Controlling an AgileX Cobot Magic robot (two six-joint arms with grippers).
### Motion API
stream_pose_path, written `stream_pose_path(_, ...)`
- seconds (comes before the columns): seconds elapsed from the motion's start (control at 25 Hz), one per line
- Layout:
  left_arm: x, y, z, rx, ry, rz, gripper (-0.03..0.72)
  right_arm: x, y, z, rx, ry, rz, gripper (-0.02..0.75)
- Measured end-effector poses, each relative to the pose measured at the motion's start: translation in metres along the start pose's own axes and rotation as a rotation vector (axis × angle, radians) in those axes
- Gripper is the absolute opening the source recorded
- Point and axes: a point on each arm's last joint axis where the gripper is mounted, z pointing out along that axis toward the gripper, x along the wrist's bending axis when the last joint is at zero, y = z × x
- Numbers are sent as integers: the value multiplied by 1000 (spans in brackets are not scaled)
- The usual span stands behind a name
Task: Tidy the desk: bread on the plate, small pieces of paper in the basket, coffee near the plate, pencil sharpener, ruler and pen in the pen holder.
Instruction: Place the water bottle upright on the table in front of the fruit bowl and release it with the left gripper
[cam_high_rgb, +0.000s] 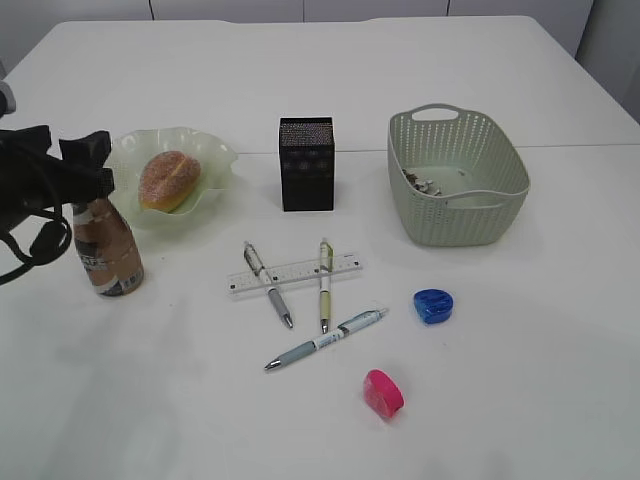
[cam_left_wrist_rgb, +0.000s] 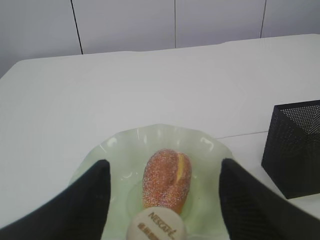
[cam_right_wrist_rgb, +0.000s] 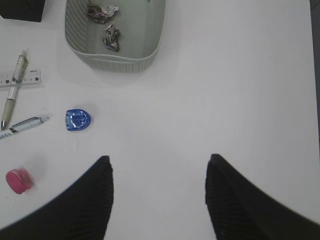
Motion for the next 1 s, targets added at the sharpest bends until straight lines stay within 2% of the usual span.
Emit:
stream_pose_path(0.16,0,18,-13,53,-21,-10,490,0,0,0,0,0,-1,464)
stream_pose_path(0.4,-1,47,-47,195,-75,-33,486,0,0,0,0,0,-1,464)
stream_pose_path(0.56,-2,66,-75,327,-127,-40,486,3,0,0,1,28,8,464)
stream_pose_path(0.64,-4,74,-87,427,-159,-34,486,5,0,0,3,60,18,464)
stream_pose_path(0.8,-4,94,-104,595,-199,33,486,10,0,-1,5,114,36,464)
stream_pose_path(0.88,0,101,-110,712,-173,77,486,12,0,-1,6,129,41,464)
stream_pose_path(1.0,11,114,-120,863,-50,101,486,15,0,-1,8,164,56,464)
